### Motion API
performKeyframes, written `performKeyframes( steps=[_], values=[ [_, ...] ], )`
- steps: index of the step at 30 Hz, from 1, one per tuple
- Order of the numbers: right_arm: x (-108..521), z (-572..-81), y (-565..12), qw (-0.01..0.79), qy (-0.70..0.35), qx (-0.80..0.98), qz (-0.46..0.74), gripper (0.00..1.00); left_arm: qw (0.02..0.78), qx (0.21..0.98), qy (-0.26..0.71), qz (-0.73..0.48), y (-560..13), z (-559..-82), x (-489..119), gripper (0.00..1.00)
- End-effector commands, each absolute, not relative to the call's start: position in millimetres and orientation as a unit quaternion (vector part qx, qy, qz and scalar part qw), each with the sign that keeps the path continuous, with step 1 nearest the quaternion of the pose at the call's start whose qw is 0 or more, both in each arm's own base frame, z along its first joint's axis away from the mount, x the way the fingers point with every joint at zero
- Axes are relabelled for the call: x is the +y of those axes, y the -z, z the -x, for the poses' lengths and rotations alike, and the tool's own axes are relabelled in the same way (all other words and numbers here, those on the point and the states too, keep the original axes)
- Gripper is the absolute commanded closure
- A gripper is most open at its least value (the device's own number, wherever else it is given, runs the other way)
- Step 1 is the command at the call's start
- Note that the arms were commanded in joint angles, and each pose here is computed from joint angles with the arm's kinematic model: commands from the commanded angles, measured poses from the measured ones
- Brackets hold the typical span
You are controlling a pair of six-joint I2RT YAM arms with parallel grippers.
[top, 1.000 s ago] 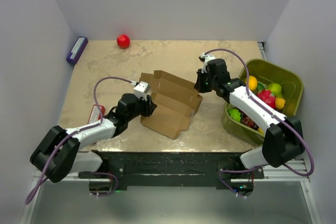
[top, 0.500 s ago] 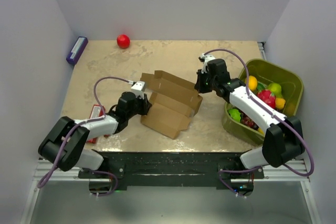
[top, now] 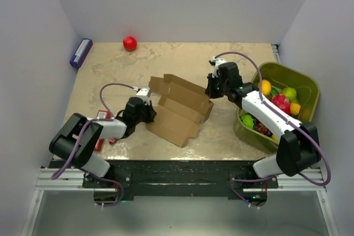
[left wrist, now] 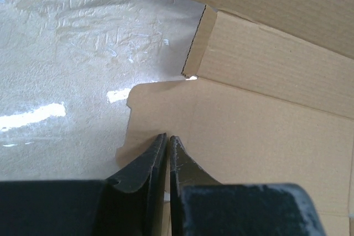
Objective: Fold the paper box
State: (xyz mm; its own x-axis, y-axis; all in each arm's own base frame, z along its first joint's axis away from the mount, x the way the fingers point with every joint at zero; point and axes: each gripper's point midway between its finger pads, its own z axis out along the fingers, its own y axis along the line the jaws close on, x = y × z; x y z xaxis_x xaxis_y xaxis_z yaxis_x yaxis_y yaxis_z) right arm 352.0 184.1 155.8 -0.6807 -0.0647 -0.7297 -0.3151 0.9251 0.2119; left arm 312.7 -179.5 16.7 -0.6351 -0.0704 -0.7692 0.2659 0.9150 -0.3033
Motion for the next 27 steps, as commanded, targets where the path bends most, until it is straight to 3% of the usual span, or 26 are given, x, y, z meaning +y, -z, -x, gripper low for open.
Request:
performKeyframes(
  steps=[1,13,22,27],
  values=[
    [181,-357,-182,0.42,-0.162,0.887,0.105,1.0,0.405,0.896,0.181,-0.033,2,-308,-169,0.89],
    [184,-355,-188,0.426,-0.171,0.881,0.113,1.0,0.387,0.896,0.216,-0.025,12,-291,-174,0.87],
    [185,-353,-196,0.436,-0.177,0.873,0.126,1.0,0.462,0.84,0.275,-0.064,-84,-325,-204,0.63],
    [186,-352,-199,0.438,-0.18,0.871,0.132,1.0,0.476,0.837,0.258,-0.082,-102,-341,-207,0.57]
  ],
)
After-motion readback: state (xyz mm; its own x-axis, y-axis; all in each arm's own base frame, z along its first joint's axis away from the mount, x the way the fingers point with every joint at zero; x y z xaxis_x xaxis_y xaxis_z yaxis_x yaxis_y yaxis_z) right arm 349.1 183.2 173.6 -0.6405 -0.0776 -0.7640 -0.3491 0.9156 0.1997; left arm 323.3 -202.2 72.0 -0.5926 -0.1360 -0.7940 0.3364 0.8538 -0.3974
